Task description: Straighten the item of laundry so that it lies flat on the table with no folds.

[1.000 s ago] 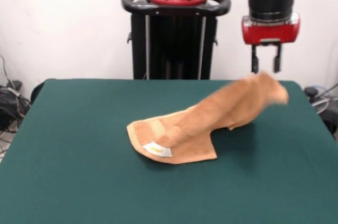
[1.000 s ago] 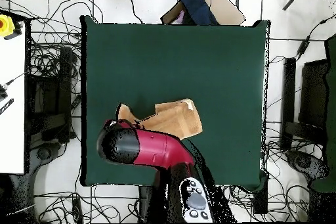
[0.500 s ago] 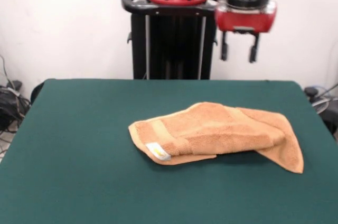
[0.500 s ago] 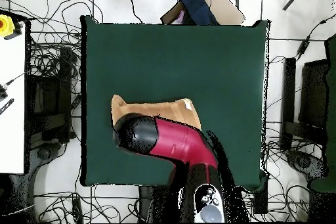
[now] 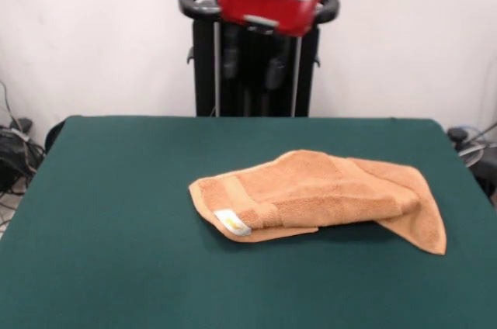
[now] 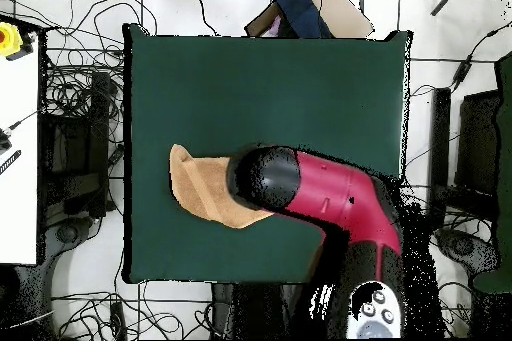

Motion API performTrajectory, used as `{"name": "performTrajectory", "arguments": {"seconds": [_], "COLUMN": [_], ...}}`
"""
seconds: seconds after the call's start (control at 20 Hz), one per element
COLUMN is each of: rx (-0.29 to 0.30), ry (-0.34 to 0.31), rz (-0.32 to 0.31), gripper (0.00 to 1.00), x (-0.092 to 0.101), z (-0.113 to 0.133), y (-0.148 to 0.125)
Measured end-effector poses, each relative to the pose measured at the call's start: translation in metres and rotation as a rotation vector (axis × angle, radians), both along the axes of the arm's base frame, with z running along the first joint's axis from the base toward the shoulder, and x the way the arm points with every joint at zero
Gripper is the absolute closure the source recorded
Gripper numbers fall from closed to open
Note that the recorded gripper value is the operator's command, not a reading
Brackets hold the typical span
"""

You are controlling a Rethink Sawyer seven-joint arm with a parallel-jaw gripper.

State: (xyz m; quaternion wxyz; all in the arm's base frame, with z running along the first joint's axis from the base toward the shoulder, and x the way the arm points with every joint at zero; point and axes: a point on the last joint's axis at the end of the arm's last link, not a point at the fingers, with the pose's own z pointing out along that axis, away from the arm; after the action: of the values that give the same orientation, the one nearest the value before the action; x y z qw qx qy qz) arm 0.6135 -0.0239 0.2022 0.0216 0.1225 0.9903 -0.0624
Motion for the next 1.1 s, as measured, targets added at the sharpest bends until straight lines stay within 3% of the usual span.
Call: {"name": "performTrajectory", "arguments": {"seconds": [0.3, 0.4, 0.55, 0.6, 0.85, 1.1], "rx": [-0.068, -0.091, -0.101, -0.105, -0.075, -0.021], "ry": [-0.132, -0.201, -0.242, -0.274, -0.295, -0.232], "rz": [-0.028, -0.041, -0.050, -0.060, -0.078, -0.076], "gripper": [0.00, 0.00, 0.00, 0.00, 0.00, 0.00], "x": [0.017, 0.021, 0.022, 0.020, 0.010, -0.011], "z": [-0.021, -0.040, -0.055, -0.073, -0.117, -0.153], "y": [-0.048, -0.068, -0.080, -0.090, -0.094, -0.073]}}
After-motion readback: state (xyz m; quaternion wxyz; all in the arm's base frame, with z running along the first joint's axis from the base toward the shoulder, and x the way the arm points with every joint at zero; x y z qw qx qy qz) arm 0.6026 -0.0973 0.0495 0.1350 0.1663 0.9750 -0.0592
